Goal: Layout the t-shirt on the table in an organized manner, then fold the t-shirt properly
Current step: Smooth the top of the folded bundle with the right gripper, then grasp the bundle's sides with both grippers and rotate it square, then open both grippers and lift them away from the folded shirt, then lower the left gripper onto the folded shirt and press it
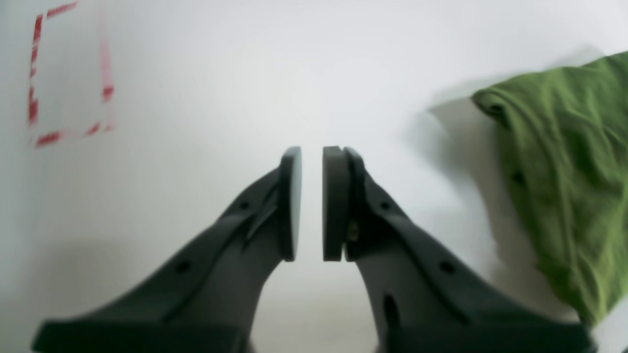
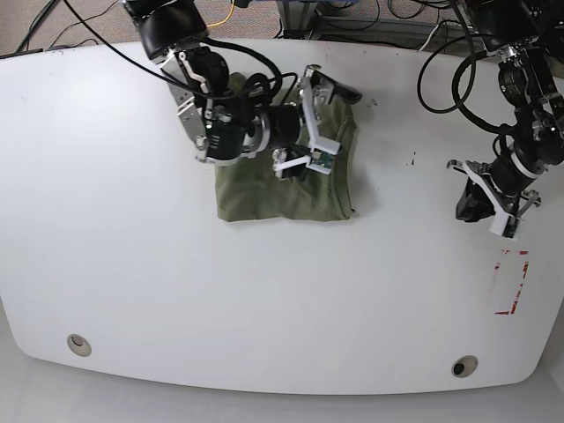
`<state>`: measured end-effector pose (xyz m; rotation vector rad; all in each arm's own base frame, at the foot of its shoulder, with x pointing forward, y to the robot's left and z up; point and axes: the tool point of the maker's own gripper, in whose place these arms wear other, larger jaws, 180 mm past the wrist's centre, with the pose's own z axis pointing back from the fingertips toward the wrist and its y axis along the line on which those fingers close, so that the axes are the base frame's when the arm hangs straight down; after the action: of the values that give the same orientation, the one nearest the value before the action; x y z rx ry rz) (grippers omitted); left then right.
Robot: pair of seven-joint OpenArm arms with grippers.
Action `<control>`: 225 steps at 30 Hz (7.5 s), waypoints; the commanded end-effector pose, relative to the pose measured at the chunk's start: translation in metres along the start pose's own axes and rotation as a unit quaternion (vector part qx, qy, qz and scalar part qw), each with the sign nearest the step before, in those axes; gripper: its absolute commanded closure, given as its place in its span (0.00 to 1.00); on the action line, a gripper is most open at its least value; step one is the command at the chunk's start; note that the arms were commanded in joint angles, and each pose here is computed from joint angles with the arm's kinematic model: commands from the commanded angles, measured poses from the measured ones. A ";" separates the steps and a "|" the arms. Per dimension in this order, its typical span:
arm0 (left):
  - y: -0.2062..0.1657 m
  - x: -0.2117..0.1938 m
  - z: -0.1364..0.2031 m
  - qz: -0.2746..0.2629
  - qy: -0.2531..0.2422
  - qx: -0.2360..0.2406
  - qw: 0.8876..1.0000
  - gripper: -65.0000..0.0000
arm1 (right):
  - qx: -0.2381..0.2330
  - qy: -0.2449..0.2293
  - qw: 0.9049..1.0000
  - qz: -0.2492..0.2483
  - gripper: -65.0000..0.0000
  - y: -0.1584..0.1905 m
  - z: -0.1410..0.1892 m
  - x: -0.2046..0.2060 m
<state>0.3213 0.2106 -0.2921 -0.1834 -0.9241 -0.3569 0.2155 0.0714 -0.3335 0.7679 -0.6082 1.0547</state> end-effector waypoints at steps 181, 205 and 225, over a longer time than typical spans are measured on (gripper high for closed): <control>-0.100 -0.047 -0.025 -0.045 -0.199 0.060 0.977 0.88 | -0.451 -0.256 0.850 -0.088 0.79 -0.105 0.164 -0.130; -0.131 -0.076 0.051 -0.016 -0.166 0.044 0.985 0.88 | -0.400 -0.227 0.871 -0.172 0.79 0.004 0.146 -0.165; -0.162 0.047 -0.073 -0.028 -0.178 0.038 0.983 0.88 | -0.402 -0.231 0.872 -0.160 0.79 -0.006 0.147 -0.156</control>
<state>0.3357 0.0427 -0.2938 -0.1517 -1.2978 -0.3180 0.1480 -0.1300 -0.3735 0.3327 -1.1581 0.2314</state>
